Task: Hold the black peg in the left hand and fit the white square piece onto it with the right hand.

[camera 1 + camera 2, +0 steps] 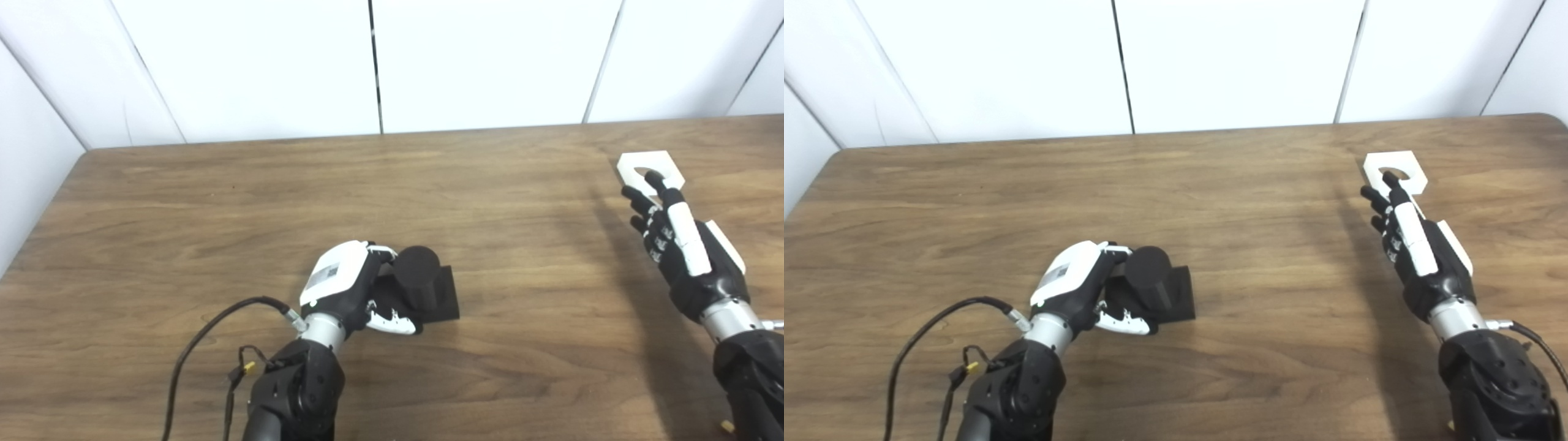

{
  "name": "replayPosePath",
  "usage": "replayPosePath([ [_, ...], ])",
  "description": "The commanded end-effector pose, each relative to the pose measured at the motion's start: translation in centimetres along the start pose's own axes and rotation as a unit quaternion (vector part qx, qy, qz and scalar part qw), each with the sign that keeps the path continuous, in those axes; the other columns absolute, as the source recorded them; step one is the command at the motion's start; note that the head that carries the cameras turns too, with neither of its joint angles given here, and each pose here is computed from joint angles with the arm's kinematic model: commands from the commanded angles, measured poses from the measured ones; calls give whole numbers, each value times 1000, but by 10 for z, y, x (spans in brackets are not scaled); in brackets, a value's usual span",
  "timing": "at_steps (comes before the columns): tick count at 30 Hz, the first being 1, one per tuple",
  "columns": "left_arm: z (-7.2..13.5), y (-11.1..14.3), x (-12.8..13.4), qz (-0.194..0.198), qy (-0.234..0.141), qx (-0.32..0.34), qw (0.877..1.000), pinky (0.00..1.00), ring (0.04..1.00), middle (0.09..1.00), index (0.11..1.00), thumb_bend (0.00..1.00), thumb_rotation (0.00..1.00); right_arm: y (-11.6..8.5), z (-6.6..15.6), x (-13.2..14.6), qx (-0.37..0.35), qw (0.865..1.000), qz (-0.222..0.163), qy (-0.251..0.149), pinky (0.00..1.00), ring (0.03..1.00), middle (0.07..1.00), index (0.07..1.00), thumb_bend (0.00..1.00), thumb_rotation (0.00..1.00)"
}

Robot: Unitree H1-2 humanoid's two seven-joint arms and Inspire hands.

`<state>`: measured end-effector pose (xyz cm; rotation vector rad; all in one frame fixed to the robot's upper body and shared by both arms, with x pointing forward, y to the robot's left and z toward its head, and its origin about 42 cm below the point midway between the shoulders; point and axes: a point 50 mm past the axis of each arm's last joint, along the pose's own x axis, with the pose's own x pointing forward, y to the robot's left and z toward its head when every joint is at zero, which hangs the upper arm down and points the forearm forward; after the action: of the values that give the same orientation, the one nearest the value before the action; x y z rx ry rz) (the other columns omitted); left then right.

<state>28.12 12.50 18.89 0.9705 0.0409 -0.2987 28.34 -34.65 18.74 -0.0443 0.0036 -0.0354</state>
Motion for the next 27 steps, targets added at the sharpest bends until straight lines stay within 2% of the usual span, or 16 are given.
replayPosePath([
  [1,8,6,5,35,-23,9,999,1000,955,852,490,508,57,0,19,4,-2,999,3,-35,1000,996,913,1000,615,873],
  [9,7,-16,18,23,-27,36,999,1000,938,840,492,509,60,0,21,2,-3,999,3,-36,1000,992,913,1000,630,860],
  [15,6,-18,25,10,-27,44,999,1000,935,828,490,511,58,2,20,1,-1,999,4,-35,1000,991,905,1000,606,860],
  [27,-5,-20,28,-42,-41,74,996,1000,956,850,492,509,58,3,22,0,-4,999,8,-38,1000,995,915,1000,602,868],
])
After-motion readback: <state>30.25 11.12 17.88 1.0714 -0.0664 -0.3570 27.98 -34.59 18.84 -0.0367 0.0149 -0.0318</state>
